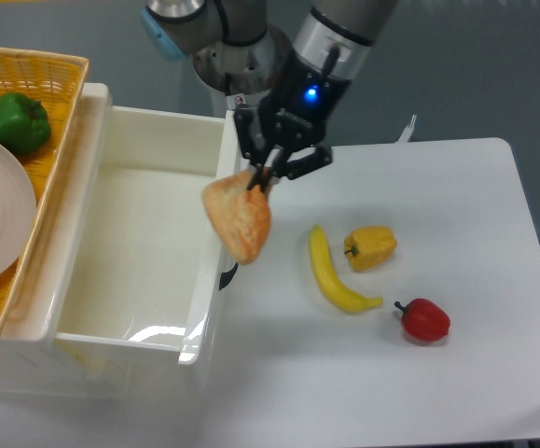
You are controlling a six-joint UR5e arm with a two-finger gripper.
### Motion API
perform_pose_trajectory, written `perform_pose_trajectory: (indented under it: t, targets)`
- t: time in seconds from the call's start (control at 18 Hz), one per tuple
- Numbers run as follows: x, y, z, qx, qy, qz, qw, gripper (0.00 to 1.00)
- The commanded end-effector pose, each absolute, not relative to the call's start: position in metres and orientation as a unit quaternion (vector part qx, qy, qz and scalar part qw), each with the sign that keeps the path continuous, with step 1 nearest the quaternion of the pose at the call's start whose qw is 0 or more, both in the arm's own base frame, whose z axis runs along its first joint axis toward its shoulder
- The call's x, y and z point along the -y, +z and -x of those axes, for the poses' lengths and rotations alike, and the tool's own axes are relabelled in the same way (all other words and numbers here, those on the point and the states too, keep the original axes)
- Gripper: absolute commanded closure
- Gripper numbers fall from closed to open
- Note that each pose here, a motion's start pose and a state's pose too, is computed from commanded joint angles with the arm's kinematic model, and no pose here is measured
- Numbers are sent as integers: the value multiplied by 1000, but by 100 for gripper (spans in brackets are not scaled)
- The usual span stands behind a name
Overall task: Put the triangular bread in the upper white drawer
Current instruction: 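Carry the bread over the open white drawer and lower it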
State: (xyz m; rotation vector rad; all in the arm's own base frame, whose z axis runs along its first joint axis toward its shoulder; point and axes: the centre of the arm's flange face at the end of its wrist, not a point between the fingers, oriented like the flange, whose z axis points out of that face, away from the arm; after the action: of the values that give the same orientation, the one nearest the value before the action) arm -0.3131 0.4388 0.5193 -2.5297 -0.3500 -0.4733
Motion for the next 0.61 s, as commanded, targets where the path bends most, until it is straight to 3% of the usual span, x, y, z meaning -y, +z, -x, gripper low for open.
perform_pose_trajectory:
  t: [0.11,0.61]
  targets:
    - [-442,516,297,129,-190,939,257,84]
    - [-460,494,260,121,-221,941,226,84]
